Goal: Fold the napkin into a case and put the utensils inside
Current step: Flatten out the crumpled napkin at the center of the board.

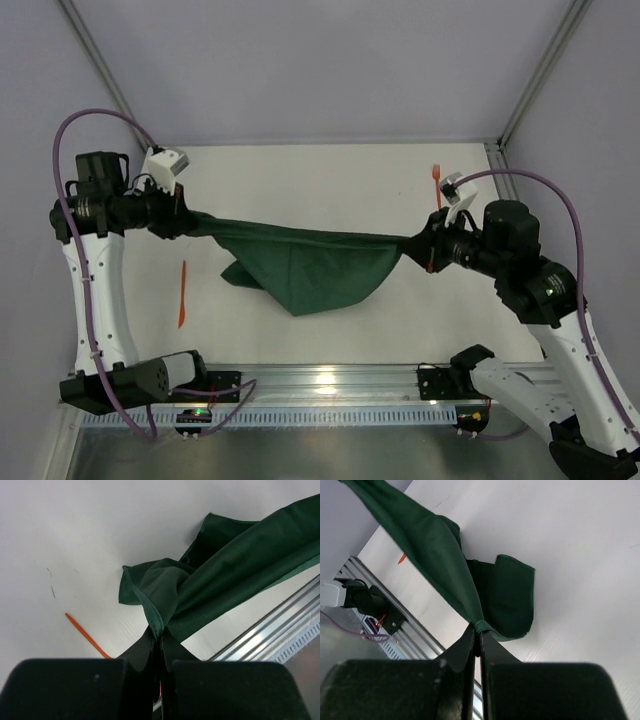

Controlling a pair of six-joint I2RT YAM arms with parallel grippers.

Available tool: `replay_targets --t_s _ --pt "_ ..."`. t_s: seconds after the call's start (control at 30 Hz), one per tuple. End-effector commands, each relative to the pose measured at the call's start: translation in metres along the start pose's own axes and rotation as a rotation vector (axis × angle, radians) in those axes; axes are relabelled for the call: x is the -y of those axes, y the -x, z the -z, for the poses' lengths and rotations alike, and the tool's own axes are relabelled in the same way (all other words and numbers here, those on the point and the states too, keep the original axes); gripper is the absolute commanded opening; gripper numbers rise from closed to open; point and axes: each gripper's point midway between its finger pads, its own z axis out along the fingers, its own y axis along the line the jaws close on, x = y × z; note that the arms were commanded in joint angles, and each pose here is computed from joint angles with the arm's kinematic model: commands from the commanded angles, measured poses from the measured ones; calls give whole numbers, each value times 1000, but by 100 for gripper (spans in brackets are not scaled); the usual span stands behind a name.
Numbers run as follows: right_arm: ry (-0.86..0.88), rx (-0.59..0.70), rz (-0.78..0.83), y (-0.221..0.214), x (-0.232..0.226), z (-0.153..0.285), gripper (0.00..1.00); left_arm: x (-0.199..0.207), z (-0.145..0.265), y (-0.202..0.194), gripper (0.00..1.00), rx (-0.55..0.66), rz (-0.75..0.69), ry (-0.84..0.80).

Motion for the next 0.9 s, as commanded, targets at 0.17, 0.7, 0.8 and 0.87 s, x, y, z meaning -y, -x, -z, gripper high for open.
replay_targets --t_s 0.17,0.7,0.8,0.87 --pt "-61 157 18 107 51 -79 4 -38 -23 42 0 82 191 40" --pt "-29 642 76 343 105 -72 4 -102 7 243 0 578 99 140" --pt "-92 632 124 331 106 -55 4 -99 -3 232 0 544 99 103" --pt "-136 557 95 298 124 -67 4 -94 -7 219 0 517 102 88"
